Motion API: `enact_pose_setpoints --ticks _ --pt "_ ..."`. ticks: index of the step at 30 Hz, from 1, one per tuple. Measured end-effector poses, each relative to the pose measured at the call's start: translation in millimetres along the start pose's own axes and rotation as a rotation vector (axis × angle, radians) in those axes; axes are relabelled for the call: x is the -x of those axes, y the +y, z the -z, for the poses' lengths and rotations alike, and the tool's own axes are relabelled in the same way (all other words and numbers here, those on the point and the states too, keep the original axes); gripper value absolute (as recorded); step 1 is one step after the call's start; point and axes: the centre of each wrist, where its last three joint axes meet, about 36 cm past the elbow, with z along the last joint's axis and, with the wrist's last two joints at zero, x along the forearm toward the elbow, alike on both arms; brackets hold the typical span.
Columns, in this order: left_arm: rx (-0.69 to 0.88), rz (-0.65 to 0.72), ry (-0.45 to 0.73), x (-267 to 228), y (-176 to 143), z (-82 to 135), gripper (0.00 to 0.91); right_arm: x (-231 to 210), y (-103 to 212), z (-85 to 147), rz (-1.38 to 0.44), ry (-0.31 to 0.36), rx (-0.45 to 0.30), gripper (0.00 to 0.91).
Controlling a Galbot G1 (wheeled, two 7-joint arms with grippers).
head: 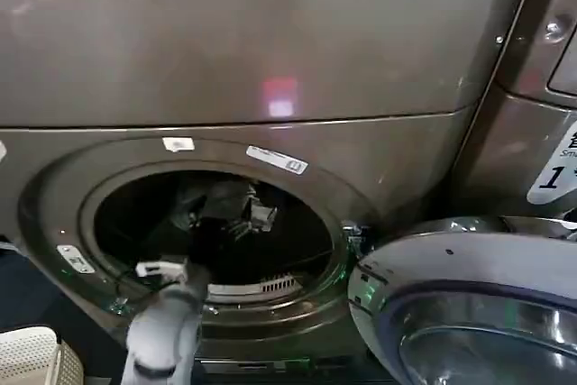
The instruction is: Grasp the clothes from the dryer.
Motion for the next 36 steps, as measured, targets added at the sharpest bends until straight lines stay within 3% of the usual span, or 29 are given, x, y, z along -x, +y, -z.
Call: enact_pose_setpoints --ticks 23,36 --pt "0.024 -0.01 0.096 138.4 18.6 8.8 0.907 -1.1 3.0 -5.1 0.0 0.0 0.02 0.907" --pt "0.333 -0.373 0.298 177.3 31.8 28.3 0.907 0.4 7.1 -9.4 0.004 0.0 0.031 0.907"
